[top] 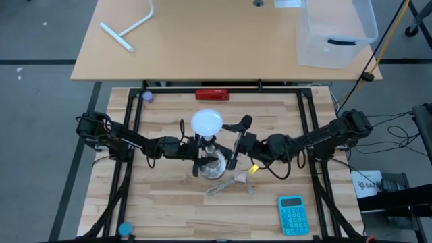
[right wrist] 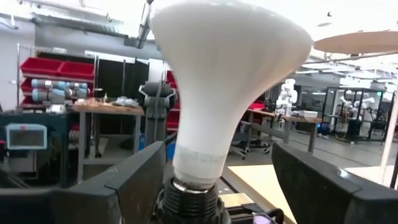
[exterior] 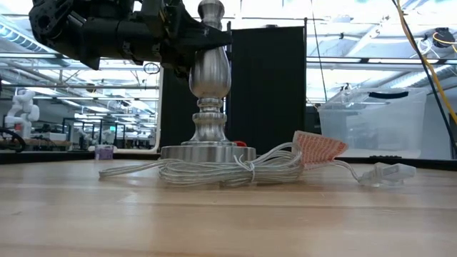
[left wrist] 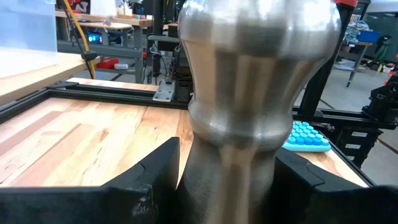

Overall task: Screw lightbulb
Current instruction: Remove the white lightbulb from the silver lamp

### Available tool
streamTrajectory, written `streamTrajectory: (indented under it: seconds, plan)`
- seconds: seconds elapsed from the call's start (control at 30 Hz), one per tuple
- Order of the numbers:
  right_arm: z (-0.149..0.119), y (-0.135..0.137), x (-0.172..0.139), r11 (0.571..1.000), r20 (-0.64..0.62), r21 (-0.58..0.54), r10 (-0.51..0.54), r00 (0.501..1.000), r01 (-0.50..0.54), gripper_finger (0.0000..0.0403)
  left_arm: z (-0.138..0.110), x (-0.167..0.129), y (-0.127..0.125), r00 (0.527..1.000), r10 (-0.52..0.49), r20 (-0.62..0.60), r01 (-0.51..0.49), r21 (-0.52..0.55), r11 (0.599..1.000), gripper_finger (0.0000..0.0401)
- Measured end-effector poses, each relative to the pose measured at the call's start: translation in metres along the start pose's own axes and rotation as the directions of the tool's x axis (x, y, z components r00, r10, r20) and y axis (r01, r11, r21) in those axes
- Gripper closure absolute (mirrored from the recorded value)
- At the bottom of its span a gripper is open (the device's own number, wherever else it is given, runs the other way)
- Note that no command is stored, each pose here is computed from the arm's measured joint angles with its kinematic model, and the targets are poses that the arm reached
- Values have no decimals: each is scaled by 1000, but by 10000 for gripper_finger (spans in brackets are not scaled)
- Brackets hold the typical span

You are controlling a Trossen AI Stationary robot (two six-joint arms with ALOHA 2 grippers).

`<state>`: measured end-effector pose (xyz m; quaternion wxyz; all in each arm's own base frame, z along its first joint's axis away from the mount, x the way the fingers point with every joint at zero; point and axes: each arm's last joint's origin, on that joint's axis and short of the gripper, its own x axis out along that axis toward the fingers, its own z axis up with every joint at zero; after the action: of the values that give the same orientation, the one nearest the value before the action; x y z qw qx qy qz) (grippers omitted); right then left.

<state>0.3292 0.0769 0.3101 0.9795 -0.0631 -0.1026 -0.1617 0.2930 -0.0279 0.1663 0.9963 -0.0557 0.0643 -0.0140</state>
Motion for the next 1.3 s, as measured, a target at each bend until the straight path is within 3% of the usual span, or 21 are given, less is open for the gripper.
streamTrajectory:
  seconds: [0.1,0.27,0.53,0.7,1.13,1.3]
  plan:
    - [0,-3,3,1000,3,28,-3,1000,3,116,0,0,0,1000,1,0,-1,0,1000,211]
    - [0,-5,5,994,19,73,83,996,-84,116,0,0,0,1000,3,1,-3,0,1000,211]
    - [-2,-14,10,994,21,92,54,998,-56,116,0,0,0,1000,3,1,-3,0,1000,211]
    - [-4,-20,15,982,35,132,128,991,-131,117,0,0,0,1000,3,1,-3,-1,1000,211]
    - [-1,-22,32,986,20,105,128,992,-130,118,0,0,0,1000,5,1,-5,-4,1000,211]
    - [-6,-22,35,987,3,97,125,992,-124,142,0,0,0,1000,5,2,-5,-5,1000,211]
